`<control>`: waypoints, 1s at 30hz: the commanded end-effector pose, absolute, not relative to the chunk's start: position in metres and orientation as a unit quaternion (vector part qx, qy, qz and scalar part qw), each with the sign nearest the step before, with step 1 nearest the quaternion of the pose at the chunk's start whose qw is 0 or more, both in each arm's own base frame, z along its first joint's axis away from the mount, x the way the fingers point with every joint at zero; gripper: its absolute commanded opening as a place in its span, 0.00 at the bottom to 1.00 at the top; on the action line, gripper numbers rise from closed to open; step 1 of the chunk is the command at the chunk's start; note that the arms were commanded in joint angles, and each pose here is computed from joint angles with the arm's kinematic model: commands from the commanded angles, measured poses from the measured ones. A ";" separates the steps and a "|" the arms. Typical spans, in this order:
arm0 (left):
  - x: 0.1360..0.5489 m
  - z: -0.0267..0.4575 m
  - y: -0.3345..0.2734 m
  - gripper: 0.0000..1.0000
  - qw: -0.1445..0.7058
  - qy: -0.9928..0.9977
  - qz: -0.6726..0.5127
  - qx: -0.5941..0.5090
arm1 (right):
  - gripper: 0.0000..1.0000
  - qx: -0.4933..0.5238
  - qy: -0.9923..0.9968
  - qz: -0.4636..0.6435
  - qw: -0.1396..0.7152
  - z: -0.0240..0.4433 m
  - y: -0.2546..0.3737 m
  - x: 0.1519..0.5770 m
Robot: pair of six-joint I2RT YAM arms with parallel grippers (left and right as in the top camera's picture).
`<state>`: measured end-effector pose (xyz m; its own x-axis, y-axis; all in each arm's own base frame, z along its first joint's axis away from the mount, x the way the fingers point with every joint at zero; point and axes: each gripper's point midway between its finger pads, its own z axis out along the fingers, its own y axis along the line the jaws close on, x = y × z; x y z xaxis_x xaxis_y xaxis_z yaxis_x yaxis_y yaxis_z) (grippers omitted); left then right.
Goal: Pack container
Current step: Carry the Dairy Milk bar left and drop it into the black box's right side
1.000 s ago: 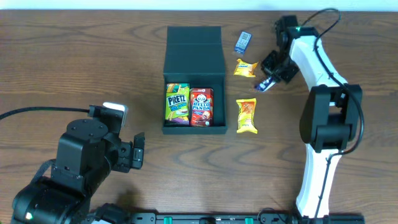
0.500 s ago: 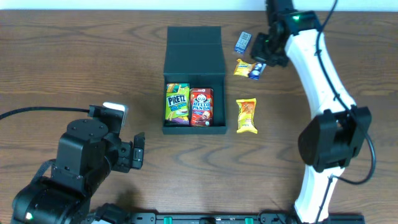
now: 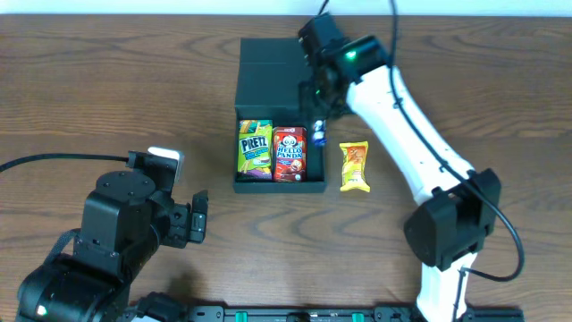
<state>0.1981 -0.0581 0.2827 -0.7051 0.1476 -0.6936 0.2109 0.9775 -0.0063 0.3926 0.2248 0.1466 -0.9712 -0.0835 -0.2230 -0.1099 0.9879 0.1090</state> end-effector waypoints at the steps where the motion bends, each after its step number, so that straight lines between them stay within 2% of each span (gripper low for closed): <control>1: 0.198 0.281 -0.056 0.95 0.370 0.924 -0.038 0.093 | 0.01 -0.079 0.991 0.051 0.098 0.129 0.229 0.380; 9: 0.198 0.281 -0.056 0.95 0.370 0.924 -0.038 0.093 | 0.01 -0.103 0.991 0.036 0.071 0.082 0.224 0.365; 21: 0.198 0.281 -0.056 0.95 0.370 0.924 -0.038 0.093 | 0.02 -0.116 0.990 0.036 0.072 0.076 0.225 0.364; 22: 0.198 0.281 -0.056 0.95 0.370 0.924 -0.038 0.093 | 0.10 -0.114 0.990 0.036 0.072 0.076 0.225 0.364; 23: 0.198 0.281 -0.056 0.95 0.370 0.924 -0.038 0.093 | 0.27 -0.111 0.991 0.036 0.072 0.076 0.225 0.364; 26: 0.198 0.281 -0.056 0.95 0.370 0.924 -0.038 0.093 | 0.48 -0.104 0.991 0.037 0.072 0.076 0.225 0.364; 27: 0.198 0.281 -0.056 0.95 0.370 0.924 -0.038 0.093 | 0.52 -0.103 0.991 0.037 0.072 0.076 0.225 0.364; 30: 0.198 0.281 -0.056 0.95 0.370 0.924 -0.038 0.093 | 0.53 -0.103 0.991 0.037 0.072 0.076 0.225 0.364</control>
